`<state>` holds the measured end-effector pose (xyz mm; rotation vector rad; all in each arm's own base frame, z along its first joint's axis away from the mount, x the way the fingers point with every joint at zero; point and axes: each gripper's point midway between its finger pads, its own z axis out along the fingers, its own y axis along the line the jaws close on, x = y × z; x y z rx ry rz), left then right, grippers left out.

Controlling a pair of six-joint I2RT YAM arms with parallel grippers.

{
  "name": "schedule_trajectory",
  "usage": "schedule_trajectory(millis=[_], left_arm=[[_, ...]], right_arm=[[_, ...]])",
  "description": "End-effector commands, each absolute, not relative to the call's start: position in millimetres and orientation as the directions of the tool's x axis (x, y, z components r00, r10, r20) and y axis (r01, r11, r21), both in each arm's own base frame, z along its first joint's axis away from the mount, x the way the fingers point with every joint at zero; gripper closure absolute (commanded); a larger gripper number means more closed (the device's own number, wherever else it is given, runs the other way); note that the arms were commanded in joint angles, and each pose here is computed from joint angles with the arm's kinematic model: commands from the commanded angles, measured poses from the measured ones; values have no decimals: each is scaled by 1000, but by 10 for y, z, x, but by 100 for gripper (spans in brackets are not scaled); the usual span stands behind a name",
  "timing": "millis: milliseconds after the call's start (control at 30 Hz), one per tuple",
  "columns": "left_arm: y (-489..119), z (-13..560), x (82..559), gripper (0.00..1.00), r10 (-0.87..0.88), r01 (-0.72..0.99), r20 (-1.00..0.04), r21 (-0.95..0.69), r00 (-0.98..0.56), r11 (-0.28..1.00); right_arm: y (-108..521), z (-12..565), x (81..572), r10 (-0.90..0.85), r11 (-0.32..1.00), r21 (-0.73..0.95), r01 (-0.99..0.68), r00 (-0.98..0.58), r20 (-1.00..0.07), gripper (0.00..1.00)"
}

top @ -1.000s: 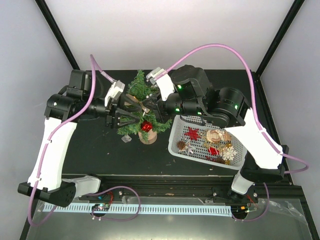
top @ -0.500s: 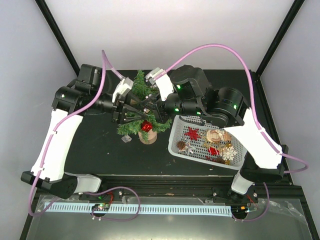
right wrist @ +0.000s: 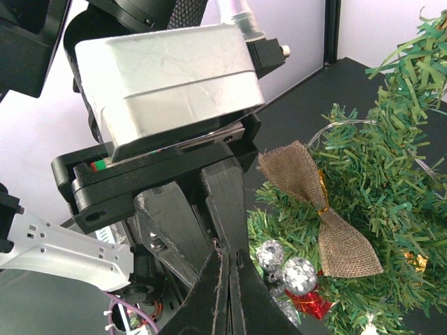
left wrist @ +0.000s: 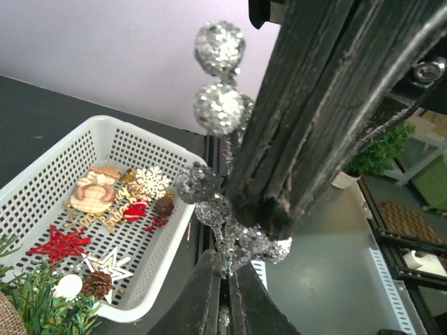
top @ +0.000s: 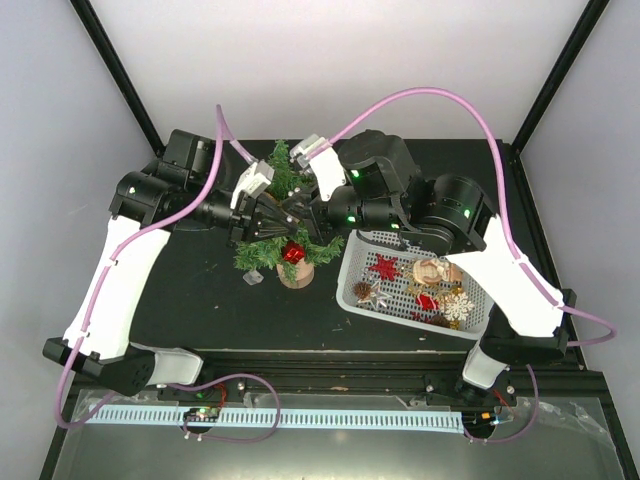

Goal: Decorate the small christmas tree

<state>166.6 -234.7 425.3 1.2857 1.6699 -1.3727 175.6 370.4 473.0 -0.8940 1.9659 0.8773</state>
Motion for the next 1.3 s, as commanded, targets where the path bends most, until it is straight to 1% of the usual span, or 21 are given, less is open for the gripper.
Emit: schedule_trajectory(millis=[0, 133, 167, 200, 233, 267, 367, 467, 567, 700, 833, 867, 933, 1033, 1167, 1267], left_arm=[[-2343, 4322, 1662, 98, 297, 946, -904, -324, -309, -1], [-2324, 4316, 1672, 99, 306, 951, -904, -308, -299, 20], [-2314, 4317, 1668, 98, 309, 953, -904, -301, -294, 26], [-2304, 4316, 1662, 99, 313, 956, -905, -292, -288, 33], [-2292, 4305, 1661, 99, 320, 958, -905, -283, -281, 43], [-2277, 4301, 1657, 98, 326, 961, -905, -271, -273, 53], [-2224, 4277, 1651, 98, 343, 966, -903, -242, -257, 87], [-2136, 4299, 1609, 99, 345, 971, -908, -205, -237, 127], [-2037, 4273, 1631, 98, 349, 967, -906, -188, -239, 173], [-1840, 4178, 1670, 98, 360, 951, -895, -178, -264, 254], [-1625, 4036, 1685, 98, 383, 926, -872, -179, -306, 333], [-1559, 3985, 1712, 98, 387, 913, -864, -174, -321, 370], [-1431, 3841, 1718, 98, 418, 896, -849, -132, -324, 425], [-1241, 3523, 1725, 99, 510, 873, -794, -54, -331, 484], [-975, 3119, 1866, 98, 574, 831, -703, -43, -420, 555], [-838, 2962, 2008, 98, 599, 807, -656, -28, -459, 589]], right_arm=[[3694, 4800, 1749, -249, 511, 262, -819, -433, -866, 99], [3677, 4780, 1759, -251, 519, 258, -815, -434, -866, 99], [3662, 4790, 1766, -246, 526, 257, -811, -434, -867, 96], [3639, 4800, 1780, -241, 535, 254, -806, -434, -868, 89], [3599, 4835, 1788, -230, 545, 250, -800, -429, -873, 79], [3553, 4867, 1810, -215, 560, 245, -791, -425, -879, 74], [3388, 5021, 1838, -148, 592, 241, -769, -398, -905, 71], [3141, 5211, 1908, -42, 649, 247, -720, -358, -933, 60], [2886, 5330, 1939, 33, 692, 249, -677, -314, -949, 55], [2653, 5341, 1972, 54, 743, 230, -629, -286, -957, 54], [2586, 5239, 1989, 38, 767, 222, -603, -302, -953, 54], [2572, 5219, 1990, 39, 770, 224, -598, -305, -952, 54], [2551, 5167, 1993, 39, 776, 226, -589, -312, -949, 53], [2520, 5110, 1992, 37, 782, 225, -581, -318, -947, 53], [2474, 5058, 1985, 41, 788, 230, -571, -324, -945, 53], [2450, 5025, 1975, 50, 788, 240, -567, -330, -943, 53]])
